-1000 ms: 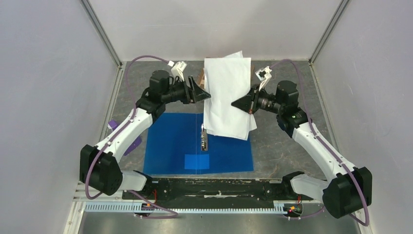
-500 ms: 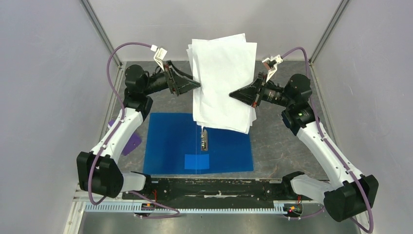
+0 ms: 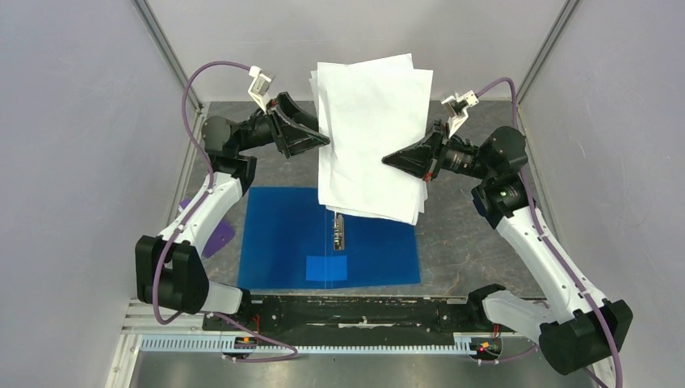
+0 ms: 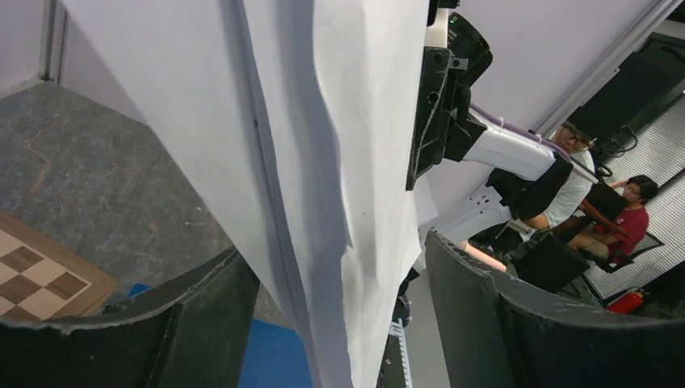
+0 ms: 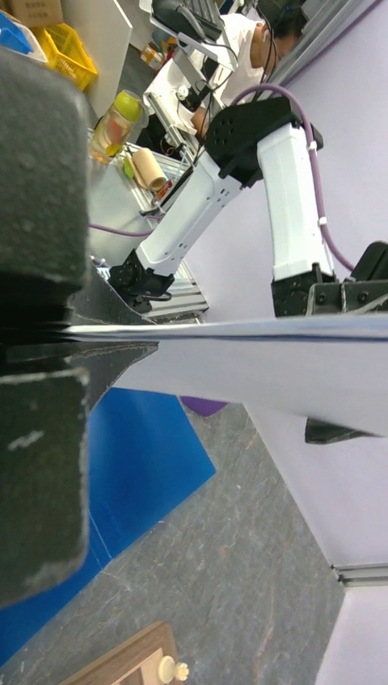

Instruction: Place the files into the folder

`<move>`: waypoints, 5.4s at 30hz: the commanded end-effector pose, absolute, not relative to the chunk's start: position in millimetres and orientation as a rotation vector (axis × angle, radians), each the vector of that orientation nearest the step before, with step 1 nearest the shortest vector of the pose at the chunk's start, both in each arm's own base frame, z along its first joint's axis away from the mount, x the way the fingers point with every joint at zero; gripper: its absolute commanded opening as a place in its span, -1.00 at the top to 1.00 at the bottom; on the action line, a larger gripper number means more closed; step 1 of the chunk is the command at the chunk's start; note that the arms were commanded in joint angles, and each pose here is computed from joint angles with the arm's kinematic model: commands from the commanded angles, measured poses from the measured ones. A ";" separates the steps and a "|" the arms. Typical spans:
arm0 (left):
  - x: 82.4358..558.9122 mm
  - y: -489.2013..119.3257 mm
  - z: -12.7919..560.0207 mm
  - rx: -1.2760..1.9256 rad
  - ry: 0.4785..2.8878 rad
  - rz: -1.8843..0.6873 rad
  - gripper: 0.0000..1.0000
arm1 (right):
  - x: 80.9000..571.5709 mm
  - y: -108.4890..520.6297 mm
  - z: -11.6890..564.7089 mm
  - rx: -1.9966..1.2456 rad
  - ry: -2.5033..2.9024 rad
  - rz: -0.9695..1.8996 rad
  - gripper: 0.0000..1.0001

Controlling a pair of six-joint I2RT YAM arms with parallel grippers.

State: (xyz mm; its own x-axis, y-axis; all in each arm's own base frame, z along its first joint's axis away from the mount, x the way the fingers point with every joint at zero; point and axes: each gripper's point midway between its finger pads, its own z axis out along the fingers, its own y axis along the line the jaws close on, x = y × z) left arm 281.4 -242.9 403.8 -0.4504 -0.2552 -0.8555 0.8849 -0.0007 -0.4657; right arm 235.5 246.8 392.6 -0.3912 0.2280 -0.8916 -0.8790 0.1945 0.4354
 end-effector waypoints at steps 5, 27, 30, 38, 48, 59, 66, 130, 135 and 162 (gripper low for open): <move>263.3 -244.2 424.4 0.785 1.285 -1.650 -0.63 | 206.5 244.9 441.3 -0.727 1.289 1.462 1.00; 261.5 -261.7 424.5 0.780 1.302 -1.663 0.15 | 267.3 234.9 377.7 -0.571 1.582 1.168 1.00; 271.4 -265.7 406.4 0.751 1.381 -1.615 0.40 | 267.6 233.5 369.7 -0.562 1.578 1.159 1.00; 297.8 -289.6 338.7 0.731 1.584 -1.245 0.95 | 267.6 220.9 333.3 -0.555 1.491 1.038 0.41; 312.1 -313.3 283.0 0.672 1.501 -1.115 0.95 | 283.1 202.7 274.1 -0.514 1.405 0.872 -0.27; 304.0 -335.4 249.0 0.700 1.382 -0.953 0.95 | 287.7 187.6 247.4 -0.497 1.354 0.891 -0.45; 287.9 -340.7 230.3 0.711 1.391 -0.924 0.74 | 279.2 185.5 244.5 -0.502 1.334 0.917 -0.45; 254.3 -352.1 198.3 0.520 1.366 -0.964 -0.12 | 249.1 195.2 191.4 -0.480 1.405 0.987 -0.44; 257.3 -353.9 197.4 0.539 1.376 -0.942 -0.09 | 248.7 196.7 194.4 -0.480 1.394 1.004 -0.44; 235.0 -337.7 305.5 0.794 1.315 -1.054 0.95 | 231.2 214.6 295.2 -0.663 1.215 1.096 -0.38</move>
State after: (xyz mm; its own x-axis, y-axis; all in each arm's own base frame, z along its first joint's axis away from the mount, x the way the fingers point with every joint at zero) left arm 253.9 -344.9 275.7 -0.0770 -0.1722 -0.9820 0.8877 0.4367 -0.1462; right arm 247.6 206.8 251.8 -0.0749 0.2725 -0.9592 -0.8627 0.4648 0.1995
